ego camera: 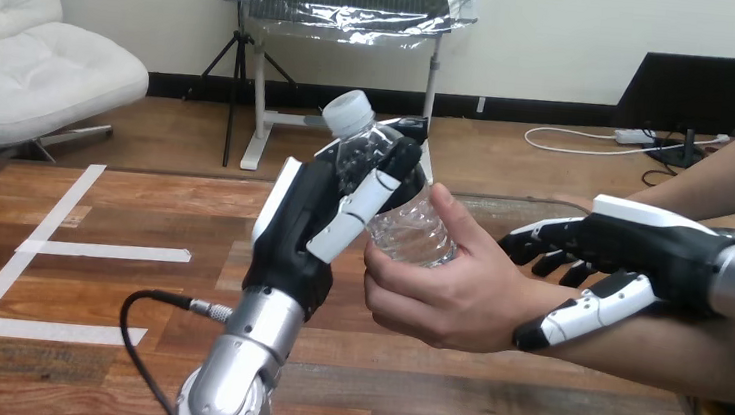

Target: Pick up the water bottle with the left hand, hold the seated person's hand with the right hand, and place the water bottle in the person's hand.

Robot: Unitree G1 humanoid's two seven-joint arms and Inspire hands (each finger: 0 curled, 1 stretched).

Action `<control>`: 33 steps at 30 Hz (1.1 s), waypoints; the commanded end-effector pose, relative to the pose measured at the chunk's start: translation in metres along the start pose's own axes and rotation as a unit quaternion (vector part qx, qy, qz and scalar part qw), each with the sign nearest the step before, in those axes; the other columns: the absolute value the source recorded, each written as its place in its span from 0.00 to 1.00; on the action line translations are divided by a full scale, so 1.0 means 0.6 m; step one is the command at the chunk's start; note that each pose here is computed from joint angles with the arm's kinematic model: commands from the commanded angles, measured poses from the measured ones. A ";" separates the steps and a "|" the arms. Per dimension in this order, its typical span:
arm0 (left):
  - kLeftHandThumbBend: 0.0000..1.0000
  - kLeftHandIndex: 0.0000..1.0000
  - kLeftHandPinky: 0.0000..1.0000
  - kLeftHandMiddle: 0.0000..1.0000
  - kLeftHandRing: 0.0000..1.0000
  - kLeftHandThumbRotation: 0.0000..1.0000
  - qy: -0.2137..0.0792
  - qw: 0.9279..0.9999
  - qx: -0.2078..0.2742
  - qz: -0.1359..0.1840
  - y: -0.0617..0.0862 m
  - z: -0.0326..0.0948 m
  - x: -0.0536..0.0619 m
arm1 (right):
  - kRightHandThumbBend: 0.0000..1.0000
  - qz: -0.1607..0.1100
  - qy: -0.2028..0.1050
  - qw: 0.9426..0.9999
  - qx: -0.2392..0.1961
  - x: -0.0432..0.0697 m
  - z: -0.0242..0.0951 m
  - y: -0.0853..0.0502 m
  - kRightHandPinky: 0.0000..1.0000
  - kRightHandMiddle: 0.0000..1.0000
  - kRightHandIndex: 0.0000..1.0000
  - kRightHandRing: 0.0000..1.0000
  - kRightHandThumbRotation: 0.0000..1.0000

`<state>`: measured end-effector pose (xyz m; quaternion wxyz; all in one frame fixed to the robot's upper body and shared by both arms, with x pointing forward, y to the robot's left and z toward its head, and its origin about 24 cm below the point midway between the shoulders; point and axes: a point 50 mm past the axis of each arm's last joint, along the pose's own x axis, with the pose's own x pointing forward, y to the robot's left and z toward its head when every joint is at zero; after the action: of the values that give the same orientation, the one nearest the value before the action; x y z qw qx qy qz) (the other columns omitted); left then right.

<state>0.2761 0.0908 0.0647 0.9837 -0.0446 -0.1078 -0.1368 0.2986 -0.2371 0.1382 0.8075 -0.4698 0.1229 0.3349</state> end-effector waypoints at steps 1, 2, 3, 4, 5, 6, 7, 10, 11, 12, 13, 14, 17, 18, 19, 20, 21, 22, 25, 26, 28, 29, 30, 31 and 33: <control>0.54 0.71 0.89 0.78 0.79 0.74 -0.069 0.997 0.002 0.035 0.023 0.051 0.009 | 1.00 -0.002 0.015 1.000 0.019 -0.015 -0.022 0.007 0.81 0.88 0.88 0.87 0.46; 0.54 0.70 0.88 0.78 0.79 0.74 -0.069 0.997 0.002 0.036 0.024 0.052 0.007 | 1.00 -0.003 0.014 1.000 0.020 -0.016 -0.023 0.007 0.81 0.88 0.89 0.87 0.46; 0.55 0.70 0.88 0.78 0.79 0.74 -0.069 0.997 0.001 0.038 0.025 0.052 0.005 | 1.00 -0.005 0.013 1.000 0.022 -0.019 -0.024 0.007 0.81 0.88 0.89 0.87 0.46; 0.55 0.70 0.87 0.78 0.79 0.74 -0.069 0.997 0.000 0.039 0.026 0.053 0.003 | 1.00 -0.007 0.012 1.000 0.023 -0.020 -0.024 0.007 0.81 0.88 0.89 0.87 0.47; 0.55 0.70 0.87 0.78 0.79 0.75 -0.069 0.997 0.000 0.040 0.026 0.053 0.002 | 1.00 -0.008 0.012 1.000 0.024 -0.021 -0.024 0.007 0.81 0.88 0.89 0.87 0.47; 0.56 0.70 0.87 0.78 0.79 0.75 -0.069 0.997 -0.001 0.042 0.027 0.054 0.000 | 1.00 -0.009 0.011 1.000 0.027 -0.023 -0.025 0.006 0.81 0.89 0.89 0.87 0.47; 0.56 0.70 0.87 0.78 0.79 0.75 -0.069 0.997 -0.002 0.043 0.027 0.054 -0.001 | 1.00 -0.010 0.010 1.000 0.028 -0.024 -0.025 0.006 0.81 0.89 0.90 0.87 0.47; 0.57 0.70 0.86 0.78 0.80 0.75 -0.069 0.997 -0.007 0.045 0.028 0.056 -0.007 | 1.00 -0.014 0.008 0.999 0.033 -0.029 -0.027 0.006 0.80 0.89 0.90 0.87 0.48; 0.57 0.70 0.86 0.78 0.80 0.75 -0.070 0.997 -0.009 0.045 0.028 0.056 -0.008 | 1.00 -0.015 0.007 0.999 0.034 -0.030 -0.027 0.006 0.80 0.89 0.90 0.87 0.49; 0.57 0.70 0.86 0.78 0.79 0.75 -0.071 0.996 -0.012 0.046 0.028 0.057 -0.011 | 1.00 -0.018 0.006 0.999 0.036 -0.032 -0.028 0.005 0.80 0.89 0.91 0.87 0.49; 0.57 0.70 0.85 0.78 0.79 0.74 -0.071 0.996 -0.014 0.047 0.029 0.057 -0.013 | 1.00 -0.021 0.006 0.999 0.038 -0.034 -0.029 0.005 0.80 0.89 0.91 0.87 0.50; 0.58 0.70 0.85 0.78 0.79 0.74 -0.071 0.996 -0.015 0.048 0.029 0.058 -0.015 | 1.00 -0.022 0.005 0.999 0.039 -0.035 -0.029 0.005 0.80 0.89 0.91 0.87 0.50; 0.57 0.70 0.84 0.78 0.78 0.72 -0.074 0.996 -0.023 0.050 0.029 0.060 -0.022 | 1.00 -0.032 0.001 0.998 0.045 -0.040 -0.031 0.005 0.79 0.90 0.92 0.87 0.52; 0.56 0.70 0.84 0.77 0.78 0.72 -0.076 0.996 -0.025 0.051 0.029 0.060 -0.027 | 1.00 -0.036 0.001 0.998 0.048 -0.042 -0.032 0.005 0.79 0.90 0.92 0.87 0.53; 0.56 0.70 0.83 0.77 0.78 0.71 -0.077 0.995 -0.027 0.051 0.029 0.061 -0.029 | 1.00 -0.038 0.001 0.998 0.050 -0.044 -0.032 0.004 0.79 0.90 0.92 0.87 0.55; 0.55 0.70 0.82 0.77 0.78 0.71 -0.077 0.995 -0.028 0.051 0.029 0.061 -0.031 | 1.00 -0.039 0.001 0.998 0.051 -0.045 -0.033 0.004 0.78 0.90 0.93 0.87 0.57; 0.55 0.70 0.82 0.77 0.78 0.71 -0.079 0.995 -0.031 0.051 0.029 0.062 -0.036 | 1.00 -0.048 0.000 0.998 0.047 -0.048 -0.033 0.004 0.78 0.90 0.93 0.87 0.57; 0.53 0.69 0.82 0.77 0.78 0.70 -0.080 0.995 -0.033 0.051 0.029 0.063 -0.039 | 1.00 -0.054 0.000 0.998 0.043 -0.050 -0.033 0.005 0.75 0.89 0.93 0.85 0.63; 0.51 0.69 0.80 0.77 0.78 0.69 -0.083 0.995 -0.037 0.050 0.030 0.064 -0.048 | 1.00 -0.080 -0.004 0.996 0.035 -0.055 -0.033 0.007 0.72 0.88 0.92 0.83 0.69; 0.50 0.69 0.79 0.77 0.78 0.69 -0.084 0.995 -0.037 0.050 0.030 0.065 -0.050 | 0.99 -0.086 -0.005 0.996 0.033 -0.056 -0.034 0.007 0.71 0.88 0.92 0.82 0.71; 0.49 0.69 0.78 0.78 0.78 0.68 -0.086 0.994 -0.040 0.051 0.033 0.065 -0.058 | 0.98 -0.116 -0.010 0.993 0.024 -0.060 -0.033 0.011 0.69 0.87 0.91 0.81 0.76; 0.49 0.69 0.76 0.78 0.78 0.67 -0.087 0.994 -0.041 0.051 0.033 0.066 -0.060 | 0.97 -0.123 -0.011 0.992 0.021 -0.061 -0.033 0.012 0.66 0.85 0.90 0.79 0.80; 0.49 0.69 0.76 0.78 0.78 0.67 -0.087 0.994 -0.044 0.053 0.034 0.066 -0.066 | 0.97 -0.143 -0.018 0.989 0.017 -0.064 -0.033 0.016 0.66 0.85 0.90 0.79 0.80; 0.50 0.69 0.75 0.77 0.77 0.67 -0.087 0.994 -0.046 0.055 0.035 0.066 -0.069 | 0.94 -0.155 -0.023 0.988 0.014 -0.066 -0.032 0.018 0.64 0.84 0.90 0.78 0.86; 0.50 0.69 0.73 0.77 0.77 0.66 -0.087 0.993 -0.052 0.059 0.037 0.067 -0.078 | 0.93 -0.185 -0.034 0.982 0.017 -0.070 -0.030 0.024 0.63 0.84 0.89 0.77 0.89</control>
<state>0.2385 0.1267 0.0809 0.9801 -0.1007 -0.1536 -0.0753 0.2686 -0.2625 0.1332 0.8492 -0.4580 0.0700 0.2533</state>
